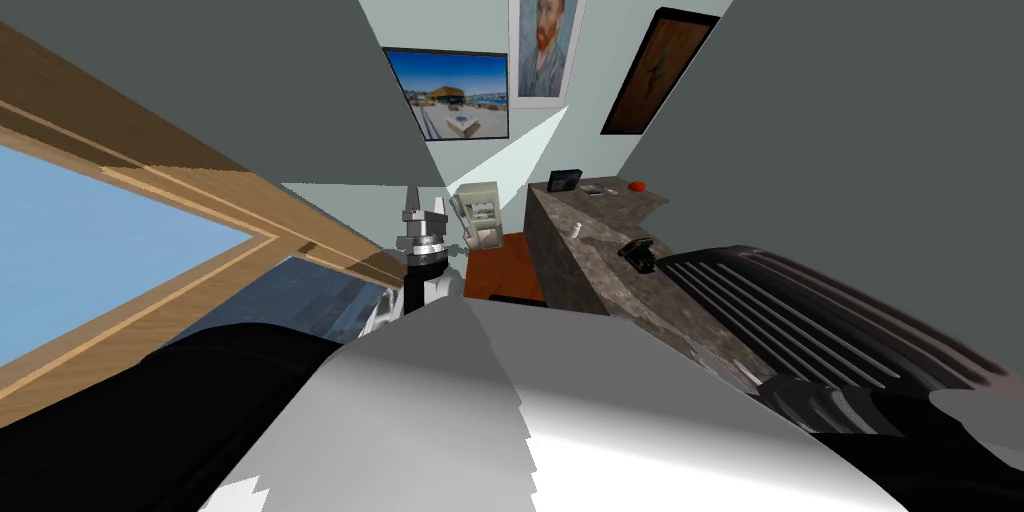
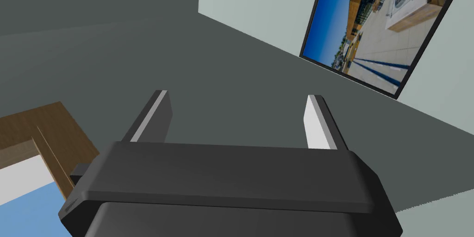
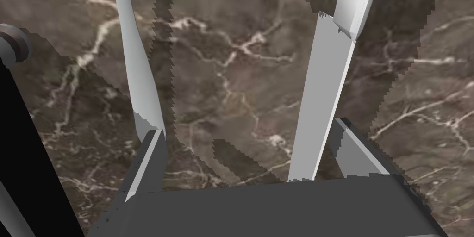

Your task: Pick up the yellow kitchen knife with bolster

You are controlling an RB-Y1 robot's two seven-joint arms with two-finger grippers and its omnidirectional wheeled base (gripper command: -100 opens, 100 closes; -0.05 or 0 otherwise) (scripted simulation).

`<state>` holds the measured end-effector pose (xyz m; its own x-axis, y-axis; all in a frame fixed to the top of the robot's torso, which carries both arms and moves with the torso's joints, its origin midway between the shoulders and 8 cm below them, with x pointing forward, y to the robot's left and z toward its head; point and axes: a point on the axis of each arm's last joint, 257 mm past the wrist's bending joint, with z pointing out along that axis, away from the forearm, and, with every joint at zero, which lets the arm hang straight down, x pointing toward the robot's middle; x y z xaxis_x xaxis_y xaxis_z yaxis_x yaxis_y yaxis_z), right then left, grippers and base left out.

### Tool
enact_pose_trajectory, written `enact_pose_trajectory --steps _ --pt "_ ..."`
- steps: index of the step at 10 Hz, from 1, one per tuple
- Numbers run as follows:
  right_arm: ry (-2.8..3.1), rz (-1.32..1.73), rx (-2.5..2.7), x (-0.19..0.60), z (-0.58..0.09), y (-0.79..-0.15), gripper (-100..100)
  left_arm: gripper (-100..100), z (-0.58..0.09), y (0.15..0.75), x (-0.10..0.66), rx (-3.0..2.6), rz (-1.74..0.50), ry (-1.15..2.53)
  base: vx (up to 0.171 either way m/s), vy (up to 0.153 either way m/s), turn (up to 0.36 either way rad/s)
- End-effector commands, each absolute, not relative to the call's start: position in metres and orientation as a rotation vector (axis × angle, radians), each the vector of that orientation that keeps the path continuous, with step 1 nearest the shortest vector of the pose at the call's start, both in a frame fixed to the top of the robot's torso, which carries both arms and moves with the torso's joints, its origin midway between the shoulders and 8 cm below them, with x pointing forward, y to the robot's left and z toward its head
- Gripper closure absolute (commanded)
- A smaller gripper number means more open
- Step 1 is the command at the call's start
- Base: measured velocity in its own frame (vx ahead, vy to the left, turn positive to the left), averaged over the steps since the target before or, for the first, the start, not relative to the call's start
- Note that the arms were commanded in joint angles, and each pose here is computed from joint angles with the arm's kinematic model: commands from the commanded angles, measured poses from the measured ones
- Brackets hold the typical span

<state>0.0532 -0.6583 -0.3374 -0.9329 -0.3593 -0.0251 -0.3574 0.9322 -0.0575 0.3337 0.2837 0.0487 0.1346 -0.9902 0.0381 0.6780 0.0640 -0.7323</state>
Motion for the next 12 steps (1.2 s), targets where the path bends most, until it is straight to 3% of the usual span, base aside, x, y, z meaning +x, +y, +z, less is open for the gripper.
enact_pose_trajectory --steps 1,8,9,12 --pt "3.056 -0.072 -0.521 0.056 -0.341 -0.649 -100 0 0.049 0.284 0.334 -0.700 -1.363 0.559 -0.133 -0.038 0.118" --pt "3.084 -0.068 -0.372 0.056 -0.346 -0.622 -100 0 0.049 0.284 0.334 -0.700 -1.363 0.560 -0.105 -0.029 0.137" --pt "3.084 -0.069 -0.365 0.056 -0.346 -0.622 100 0 0.049 0.284 0.334 -0.700 -1.363 0.560 -0.007 -0.002 -0.003" --pt "3.088 -0.046 -0.350 0.054 -0.348 -0.617 100 0 0.049 0.284 0.334 -0.700 -1.363 0.560 -0.001 0.002 -0.006"
